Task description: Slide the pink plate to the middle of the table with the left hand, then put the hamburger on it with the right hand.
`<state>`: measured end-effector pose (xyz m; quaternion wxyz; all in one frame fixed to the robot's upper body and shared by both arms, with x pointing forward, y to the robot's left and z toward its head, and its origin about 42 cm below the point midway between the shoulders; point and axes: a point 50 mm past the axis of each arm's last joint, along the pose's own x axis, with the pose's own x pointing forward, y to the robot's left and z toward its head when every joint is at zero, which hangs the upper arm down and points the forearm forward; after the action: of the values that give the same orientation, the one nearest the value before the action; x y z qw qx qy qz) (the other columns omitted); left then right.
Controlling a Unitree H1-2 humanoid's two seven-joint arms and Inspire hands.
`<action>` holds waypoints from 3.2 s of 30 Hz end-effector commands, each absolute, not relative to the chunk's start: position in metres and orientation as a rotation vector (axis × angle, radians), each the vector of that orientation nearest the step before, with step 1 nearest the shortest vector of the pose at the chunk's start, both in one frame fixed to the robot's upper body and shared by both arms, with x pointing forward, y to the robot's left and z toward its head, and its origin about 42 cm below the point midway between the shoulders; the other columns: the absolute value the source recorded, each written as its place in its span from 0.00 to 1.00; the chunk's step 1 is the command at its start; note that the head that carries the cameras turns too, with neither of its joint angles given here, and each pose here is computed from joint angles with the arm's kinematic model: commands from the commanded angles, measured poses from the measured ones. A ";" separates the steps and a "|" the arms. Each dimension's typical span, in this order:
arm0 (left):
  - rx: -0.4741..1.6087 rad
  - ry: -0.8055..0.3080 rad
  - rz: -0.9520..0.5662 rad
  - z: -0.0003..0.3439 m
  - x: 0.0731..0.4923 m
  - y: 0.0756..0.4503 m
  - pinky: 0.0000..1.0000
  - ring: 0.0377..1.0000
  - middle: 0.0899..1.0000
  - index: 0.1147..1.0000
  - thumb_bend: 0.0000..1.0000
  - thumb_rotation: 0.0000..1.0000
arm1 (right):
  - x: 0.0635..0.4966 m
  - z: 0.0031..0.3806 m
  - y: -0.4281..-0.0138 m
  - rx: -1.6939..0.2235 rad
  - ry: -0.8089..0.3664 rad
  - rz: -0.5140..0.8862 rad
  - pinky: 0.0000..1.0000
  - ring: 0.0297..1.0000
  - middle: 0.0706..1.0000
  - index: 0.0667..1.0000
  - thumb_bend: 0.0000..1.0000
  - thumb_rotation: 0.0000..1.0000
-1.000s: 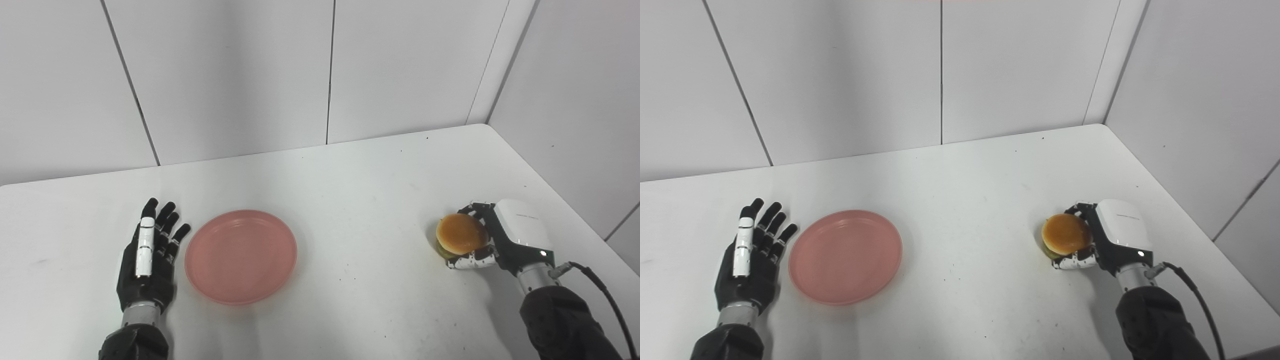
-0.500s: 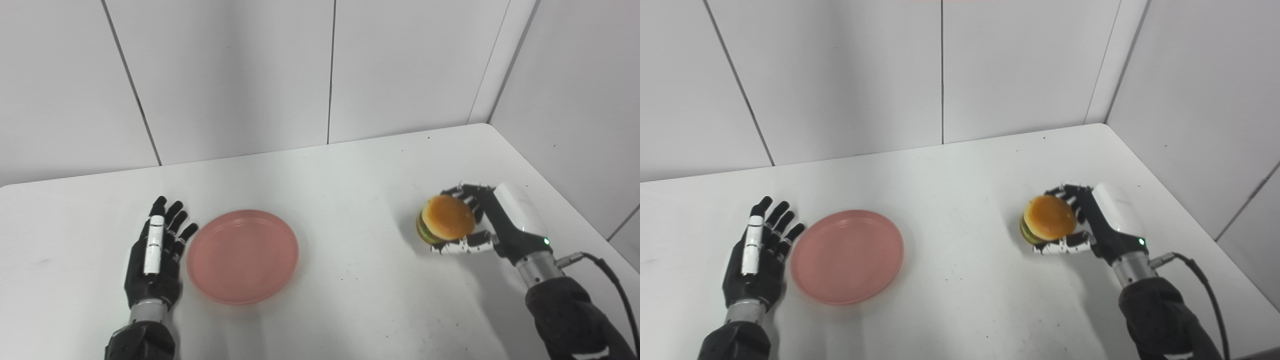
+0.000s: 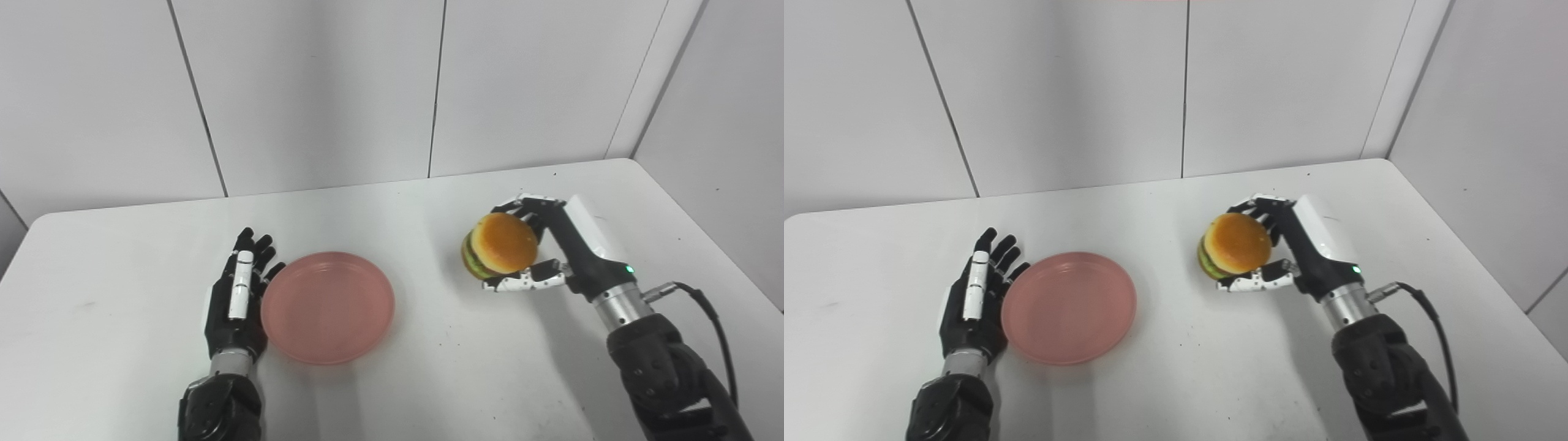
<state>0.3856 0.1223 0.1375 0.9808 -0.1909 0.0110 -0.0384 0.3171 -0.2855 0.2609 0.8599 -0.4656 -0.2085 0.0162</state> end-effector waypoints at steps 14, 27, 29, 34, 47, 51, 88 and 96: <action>-0.351 0.144 -0.051 0.106 0.377 0.102 0.81 0.89 0.86 0.91 0.63 0.72 | 0.328 0.303 -0.171 -0.973 -0.686 0.189 0.25 0.31 0.38 0.49 0.52 0.00; -0.334 0.139 -0.048 0.107 0.375 0.104 0.79 0.89 0.85 0.90 0.64 0.73 | 0.363 0.263 -0.138 -1.017 -0.639 0.283 0.28 0.34 0.41 0.48 0.53 0.00; -0.339 0.140 -0.050 0.106 0.375 0.102 0.79 0.89 0.85 0.90 0.64 0.72 | 0.367 0.259 -0.136 -1.024 -0.625 0.292 0.29 0.35 0.41 0.48 0.53 0.00; -0.351 0.142 -0.051 0.103 0.375 0.099 0.78 0.88 0.83 0.89 0.63 0.68 | 0.378 0.248 -0.131 -1.044 -0.588 0.316 0.31 0.37 0.41 0.48 0.53 0.00; -0.372 0.146 -0.045 0.096 0.378 0.092 0.77 0.88 0.83 0.89 0.62 0.69 | 0.407 0.229 -0.128 -1.064 -0.529 0.333 0.31 0.36 0.40 0.49 0.52 0.00; -0.412 0.151 -0.042 0.097 0.378 0.089 0.78 0.89 0.83 0.90 0.60 0.69 | 0.410 0.228 -0.128 -1.122 -0.533 0.350 0.31 0.36 0.40 0.49 0.52 0.00; -0.366 0.079 0.000 0.111 0.374 0.107 0.78 0.90 0.86 0.91 0.62 0.74 | 0.389 0.258 -0.149 -0.770 -0.637 0.196 0.82 0.93 0.91 0.85 0.88 0.88; -0.216 -0.057 0.066 0.111 0.368 0.115 0.87 0.95 0.93 0.86 0.56 0.77 | 0.395 0.213 -0.161 -0.301 -0.473 0.072 1.00 1.00 0.99 0.94 0.76 1.00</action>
<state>0.3775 0.1179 0.1255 0.9926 -0.1099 -0.0498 0.0148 0.3933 -0.1634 0.2017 0.9591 -0.1981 -0.1977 0.0431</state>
